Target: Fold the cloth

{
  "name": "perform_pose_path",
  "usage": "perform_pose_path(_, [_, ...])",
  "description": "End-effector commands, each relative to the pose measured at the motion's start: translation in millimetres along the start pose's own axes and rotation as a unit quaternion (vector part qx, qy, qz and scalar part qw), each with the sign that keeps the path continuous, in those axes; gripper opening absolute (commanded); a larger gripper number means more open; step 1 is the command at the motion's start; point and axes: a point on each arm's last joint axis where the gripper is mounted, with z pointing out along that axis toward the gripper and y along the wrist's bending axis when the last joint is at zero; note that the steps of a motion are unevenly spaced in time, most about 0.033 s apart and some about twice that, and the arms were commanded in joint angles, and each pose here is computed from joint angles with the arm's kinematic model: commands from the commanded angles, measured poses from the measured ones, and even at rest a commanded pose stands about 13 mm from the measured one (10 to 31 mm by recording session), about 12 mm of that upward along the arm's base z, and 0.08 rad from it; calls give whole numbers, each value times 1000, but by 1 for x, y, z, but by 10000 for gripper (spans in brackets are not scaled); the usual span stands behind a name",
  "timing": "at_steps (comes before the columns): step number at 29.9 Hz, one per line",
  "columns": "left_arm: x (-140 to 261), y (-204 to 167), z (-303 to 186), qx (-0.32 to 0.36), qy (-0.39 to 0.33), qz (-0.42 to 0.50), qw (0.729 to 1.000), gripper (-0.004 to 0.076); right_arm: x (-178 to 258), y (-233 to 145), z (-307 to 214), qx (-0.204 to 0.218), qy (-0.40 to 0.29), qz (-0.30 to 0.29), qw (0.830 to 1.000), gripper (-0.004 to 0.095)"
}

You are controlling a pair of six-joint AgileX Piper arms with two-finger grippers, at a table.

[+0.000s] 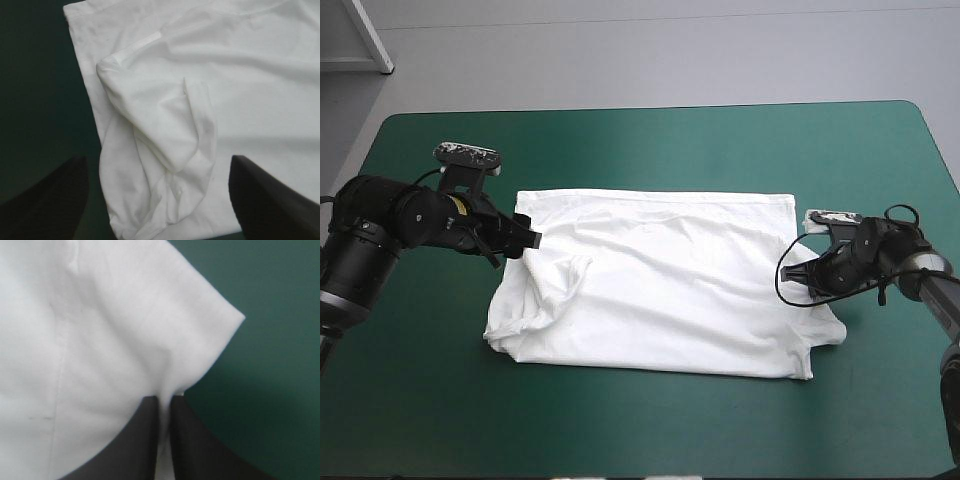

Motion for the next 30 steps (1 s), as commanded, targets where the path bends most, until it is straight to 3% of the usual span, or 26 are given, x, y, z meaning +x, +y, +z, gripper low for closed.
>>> perform_pose_path(1, [-6,1,-19,-9,-51,-1,999,567,20,-14,29,9,40,17,999,-19])
perform_pose_path(6, [-6,3,-19,-21,-51,4,998,567,22,-26,20,13,31,42,999,-19])
perform_pose_path(14, [-7,4,-20,-23,-56,6,998,567,18,-15,-26,4,-59,93,994,-18])
perform_pose_path(24, [-7,4,-20,-28,-60,10,998,567,14,57,-64,-64,-150,20,987,-16])
perform_pose_path(30, [-7,3,-20,-22,-60,13,998,567,12,100,-63,-98,-149,-27,984,-16])
